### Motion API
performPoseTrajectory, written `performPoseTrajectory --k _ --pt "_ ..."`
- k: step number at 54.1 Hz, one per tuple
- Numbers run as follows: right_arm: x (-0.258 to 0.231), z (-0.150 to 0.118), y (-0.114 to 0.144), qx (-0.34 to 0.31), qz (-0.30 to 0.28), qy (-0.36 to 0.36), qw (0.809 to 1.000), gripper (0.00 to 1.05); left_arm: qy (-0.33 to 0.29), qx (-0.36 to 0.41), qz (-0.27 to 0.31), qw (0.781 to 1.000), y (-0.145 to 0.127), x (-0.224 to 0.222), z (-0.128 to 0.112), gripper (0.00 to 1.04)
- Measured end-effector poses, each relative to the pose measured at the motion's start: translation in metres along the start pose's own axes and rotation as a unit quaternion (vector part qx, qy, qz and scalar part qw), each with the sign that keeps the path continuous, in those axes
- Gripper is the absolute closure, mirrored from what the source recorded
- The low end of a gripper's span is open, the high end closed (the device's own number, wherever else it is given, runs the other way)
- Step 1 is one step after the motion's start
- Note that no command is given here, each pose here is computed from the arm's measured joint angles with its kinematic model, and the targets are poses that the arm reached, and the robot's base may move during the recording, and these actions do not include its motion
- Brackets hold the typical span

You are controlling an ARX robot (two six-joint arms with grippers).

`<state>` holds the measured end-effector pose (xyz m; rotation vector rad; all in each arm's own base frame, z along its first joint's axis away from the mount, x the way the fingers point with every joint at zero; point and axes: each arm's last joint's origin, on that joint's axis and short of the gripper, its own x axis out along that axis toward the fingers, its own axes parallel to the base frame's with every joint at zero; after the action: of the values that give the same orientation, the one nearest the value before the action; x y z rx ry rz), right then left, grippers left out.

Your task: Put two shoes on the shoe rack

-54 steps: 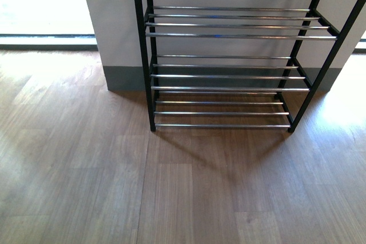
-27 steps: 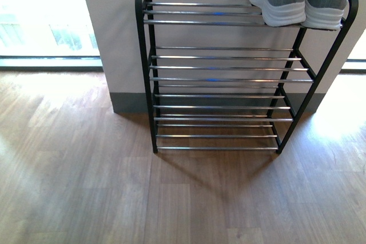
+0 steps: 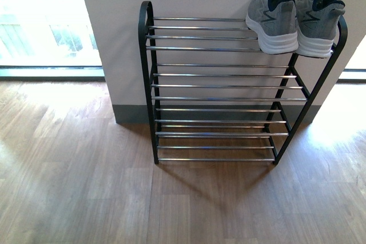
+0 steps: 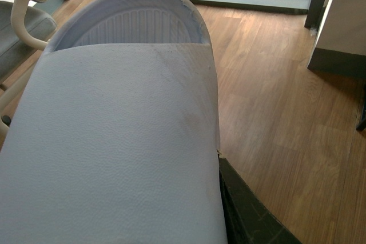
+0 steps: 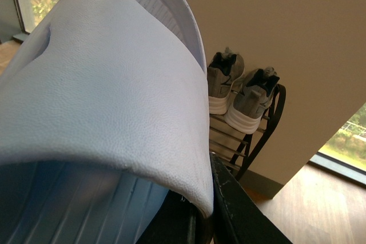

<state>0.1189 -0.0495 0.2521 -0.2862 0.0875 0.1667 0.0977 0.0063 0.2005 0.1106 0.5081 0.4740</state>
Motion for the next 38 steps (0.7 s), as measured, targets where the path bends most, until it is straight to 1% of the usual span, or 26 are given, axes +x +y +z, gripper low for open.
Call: performPoseTrajectory --k 38 --pt "0.0004 -0.0005 -0.0002 0.001 0.000 0.001 1.000 1.03 0.000 0.000 0.000 1.000 0.0000 -0.0001 0.0000 1.02"
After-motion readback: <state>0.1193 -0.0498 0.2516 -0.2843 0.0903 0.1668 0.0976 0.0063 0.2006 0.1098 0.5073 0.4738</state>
